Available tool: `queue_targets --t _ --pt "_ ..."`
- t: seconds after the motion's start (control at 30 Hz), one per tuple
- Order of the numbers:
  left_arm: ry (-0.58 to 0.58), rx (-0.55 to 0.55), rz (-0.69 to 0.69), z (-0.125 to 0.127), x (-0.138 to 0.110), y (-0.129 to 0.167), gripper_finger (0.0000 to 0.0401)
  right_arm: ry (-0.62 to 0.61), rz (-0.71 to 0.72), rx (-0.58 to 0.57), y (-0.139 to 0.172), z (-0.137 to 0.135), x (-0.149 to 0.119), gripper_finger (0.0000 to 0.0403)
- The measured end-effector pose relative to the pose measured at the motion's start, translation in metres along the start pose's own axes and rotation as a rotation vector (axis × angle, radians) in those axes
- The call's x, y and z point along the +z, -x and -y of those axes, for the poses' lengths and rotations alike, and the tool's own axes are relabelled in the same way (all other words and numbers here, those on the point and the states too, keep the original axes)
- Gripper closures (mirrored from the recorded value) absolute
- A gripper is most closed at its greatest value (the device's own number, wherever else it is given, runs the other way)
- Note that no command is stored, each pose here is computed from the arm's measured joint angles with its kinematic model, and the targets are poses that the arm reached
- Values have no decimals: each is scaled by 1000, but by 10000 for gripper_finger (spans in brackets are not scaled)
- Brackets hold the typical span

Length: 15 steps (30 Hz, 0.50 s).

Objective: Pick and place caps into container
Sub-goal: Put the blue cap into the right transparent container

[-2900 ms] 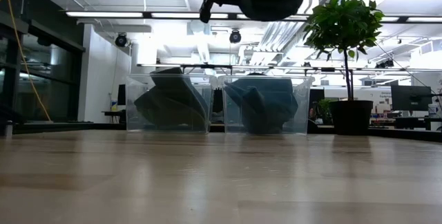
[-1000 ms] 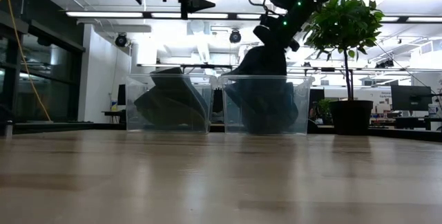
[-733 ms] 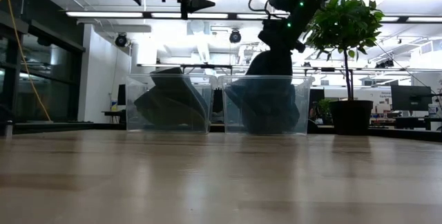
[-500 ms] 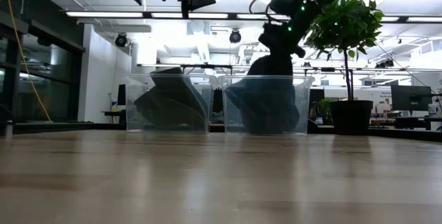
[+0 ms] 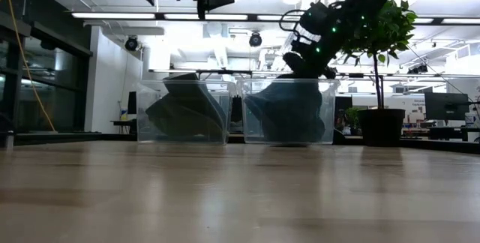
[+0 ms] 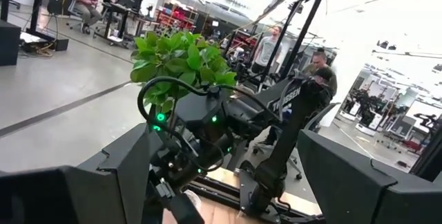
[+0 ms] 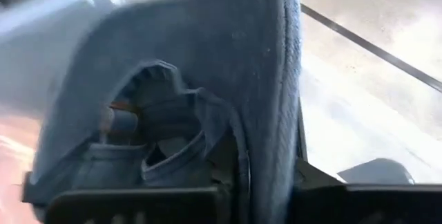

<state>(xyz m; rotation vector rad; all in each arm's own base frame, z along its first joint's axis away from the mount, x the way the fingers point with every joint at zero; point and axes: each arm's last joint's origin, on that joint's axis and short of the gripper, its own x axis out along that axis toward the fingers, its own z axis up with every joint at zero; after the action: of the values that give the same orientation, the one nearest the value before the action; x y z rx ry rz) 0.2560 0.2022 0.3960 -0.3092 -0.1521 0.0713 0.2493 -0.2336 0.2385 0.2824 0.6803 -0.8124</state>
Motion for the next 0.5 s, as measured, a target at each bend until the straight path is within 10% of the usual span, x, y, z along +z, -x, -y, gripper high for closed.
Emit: queue_targets --t 0.5 --pt "15 4 -8 0 -1 0 105 36 56 -14 -2 -3 1 268"
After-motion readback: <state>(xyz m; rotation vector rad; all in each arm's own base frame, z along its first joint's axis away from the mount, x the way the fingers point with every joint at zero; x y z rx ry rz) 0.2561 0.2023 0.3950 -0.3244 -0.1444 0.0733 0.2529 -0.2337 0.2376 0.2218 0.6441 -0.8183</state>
